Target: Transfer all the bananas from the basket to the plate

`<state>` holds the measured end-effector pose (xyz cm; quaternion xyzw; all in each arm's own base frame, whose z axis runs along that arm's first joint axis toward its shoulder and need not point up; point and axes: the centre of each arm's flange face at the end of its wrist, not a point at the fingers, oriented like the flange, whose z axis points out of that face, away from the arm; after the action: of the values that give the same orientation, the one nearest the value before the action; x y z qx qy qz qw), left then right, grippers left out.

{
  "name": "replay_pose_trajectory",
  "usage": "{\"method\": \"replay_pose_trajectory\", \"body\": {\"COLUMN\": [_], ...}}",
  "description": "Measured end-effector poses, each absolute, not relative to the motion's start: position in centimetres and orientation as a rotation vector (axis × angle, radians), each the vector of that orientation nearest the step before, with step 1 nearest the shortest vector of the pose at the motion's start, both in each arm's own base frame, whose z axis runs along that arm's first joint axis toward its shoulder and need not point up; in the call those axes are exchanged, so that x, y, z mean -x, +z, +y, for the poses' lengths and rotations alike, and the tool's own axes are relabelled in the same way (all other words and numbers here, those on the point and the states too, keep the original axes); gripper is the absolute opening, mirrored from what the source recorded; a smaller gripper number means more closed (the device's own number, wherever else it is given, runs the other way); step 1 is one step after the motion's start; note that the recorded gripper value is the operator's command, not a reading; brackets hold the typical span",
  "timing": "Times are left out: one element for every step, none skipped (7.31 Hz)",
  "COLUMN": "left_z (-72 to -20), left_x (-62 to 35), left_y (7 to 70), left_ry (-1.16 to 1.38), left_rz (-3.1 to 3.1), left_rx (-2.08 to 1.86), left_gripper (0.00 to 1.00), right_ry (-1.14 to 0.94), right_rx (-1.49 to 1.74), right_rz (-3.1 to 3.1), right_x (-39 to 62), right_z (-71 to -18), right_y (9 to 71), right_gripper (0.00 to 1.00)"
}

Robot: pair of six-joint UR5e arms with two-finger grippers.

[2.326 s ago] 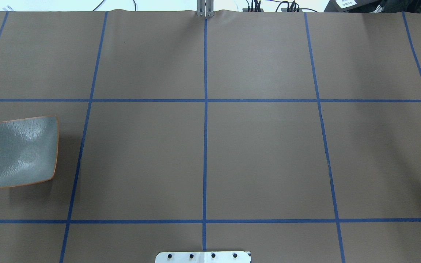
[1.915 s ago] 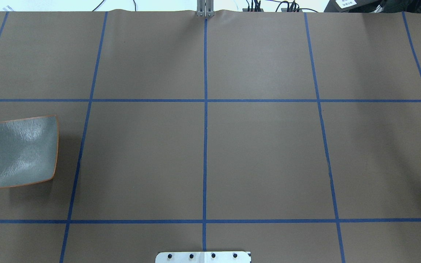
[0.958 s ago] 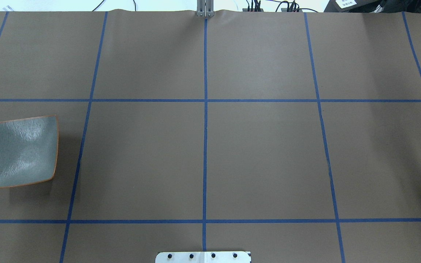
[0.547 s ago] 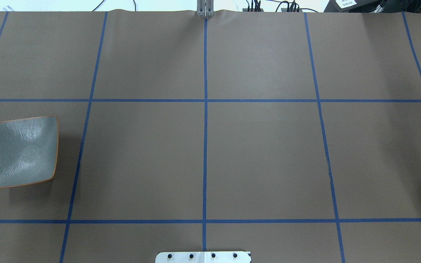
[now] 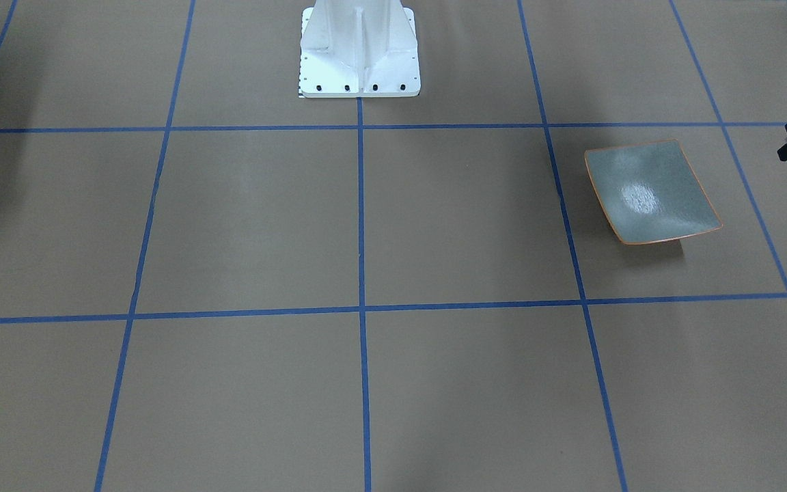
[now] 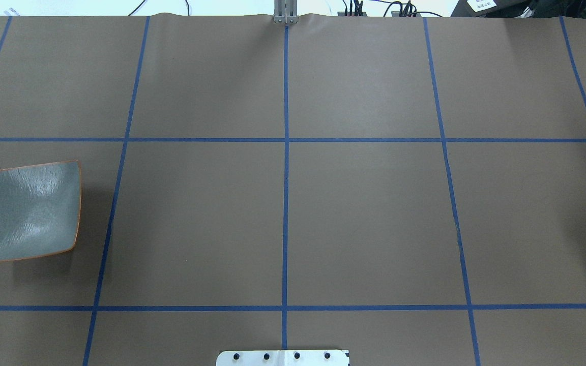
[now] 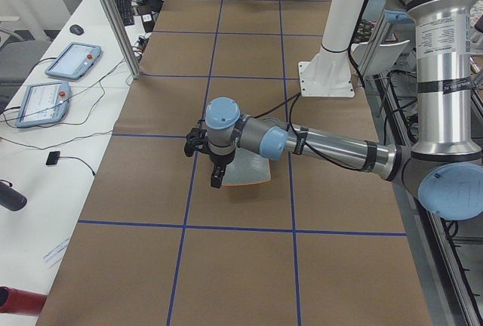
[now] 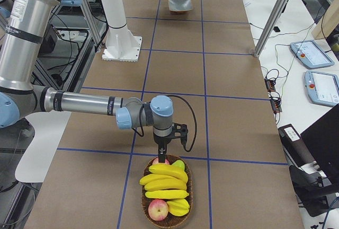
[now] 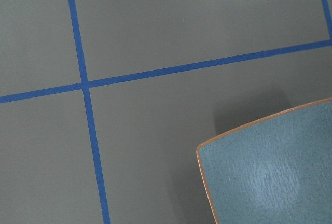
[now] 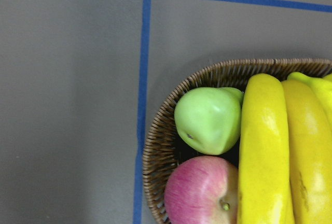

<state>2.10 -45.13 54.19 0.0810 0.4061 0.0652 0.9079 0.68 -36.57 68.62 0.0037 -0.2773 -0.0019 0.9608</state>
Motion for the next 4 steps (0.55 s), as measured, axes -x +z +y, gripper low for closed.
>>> {"method": "replay_pose_trajectory", "body": {"left_z": [-45.1, -45.1, -45.1, -45.1], "left_x": [-2.1, -2.1, -2.1, -2.1], "left_y": [54.2, 54.2, 54.2, 54.2], "left_ry": [0.135, 0.134, 0.134, 0.134], "left_rz": [0.839, 0.840, 0.840, 0.840], "left_rx": [-0.166, -0.166, -0.165, -0.165], "left_gripper": [1.00, 1.00, 1.00, 1.00], "right_ry": [-0.001, 0.001, 0.004, 0.007], "right_rx": [0.002, 0.010, 0.018, 0.025], "right_rz": [-0.556, -0.551, -0.541, -0.530], "right_x": [-0.8, -0.9, -1.0, -1.1], "right_z": [-36.3, -36.2, -36.1, -36.0], "right_y": [69.9, 70.8, 71.5, 72.1], "right_gripper": [0.99, 0.99, 0.99, 0.99]}}
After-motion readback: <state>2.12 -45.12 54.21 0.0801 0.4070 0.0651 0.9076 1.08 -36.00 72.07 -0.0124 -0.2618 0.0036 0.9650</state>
